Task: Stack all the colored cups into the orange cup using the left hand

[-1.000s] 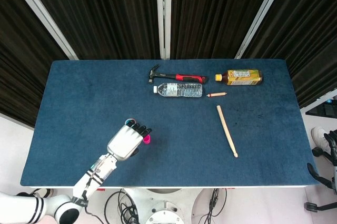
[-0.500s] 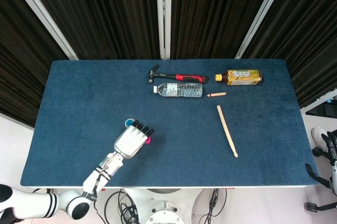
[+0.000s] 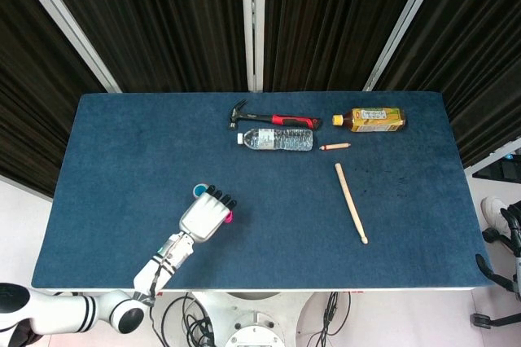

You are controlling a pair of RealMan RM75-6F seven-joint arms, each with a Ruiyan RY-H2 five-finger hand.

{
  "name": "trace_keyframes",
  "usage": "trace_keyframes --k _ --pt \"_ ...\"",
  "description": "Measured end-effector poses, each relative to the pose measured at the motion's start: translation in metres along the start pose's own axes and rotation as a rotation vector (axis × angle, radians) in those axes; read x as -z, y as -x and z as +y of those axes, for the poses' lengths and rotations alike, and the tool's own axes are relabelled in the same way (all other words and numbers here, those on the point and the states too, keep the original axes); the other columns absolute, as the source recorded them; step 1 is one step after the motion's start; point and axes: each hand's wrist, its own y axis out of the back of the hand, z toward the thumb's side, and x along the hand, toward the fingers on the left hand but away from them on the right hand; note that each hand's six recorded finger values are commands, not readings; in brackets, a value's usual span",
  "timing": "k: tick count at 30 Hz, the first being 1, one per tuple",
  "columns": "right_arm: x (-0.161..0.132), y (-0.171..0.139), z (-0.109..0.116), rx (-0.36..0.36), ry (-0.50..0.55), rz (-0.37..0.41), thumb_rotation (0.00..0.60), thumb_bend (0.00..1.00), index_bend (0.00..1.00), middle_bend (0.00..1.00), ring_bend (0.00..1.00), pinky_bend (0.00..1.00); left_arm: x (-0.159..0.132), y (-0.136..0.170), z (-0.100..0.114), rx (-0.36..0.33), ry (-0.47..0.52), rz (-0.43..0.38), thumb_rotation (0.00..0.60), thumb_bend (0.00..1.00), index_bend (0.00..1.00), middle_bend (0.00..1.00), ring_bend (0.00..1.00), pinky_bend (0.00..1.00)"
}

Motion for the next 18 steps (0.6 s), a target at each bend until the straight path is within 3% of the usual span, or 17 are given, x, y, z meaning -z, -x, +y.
trace_keyframes --k 9,18 --pt "-0.0012 0.0007 -0.0013 -0.005 0.003 0.002 0.600 0.22 0.00 0.00 0.00 0.00 -0.0055 -0.0054 -0.0029 0.000 0.023 -0.017 0.600 0.23 0.35 0.38 0.38 0.32" --pt "0.0009 0.0011 -0.0022 -0.010 0.002 -0.004 0.600 0.22 0.00 0.00 0.00 0.00 -0.0038 -0.0085 -0.0053 0.009 0.029 -0.016 0.600 0.26 0.42 0.42 0.45 0.35"
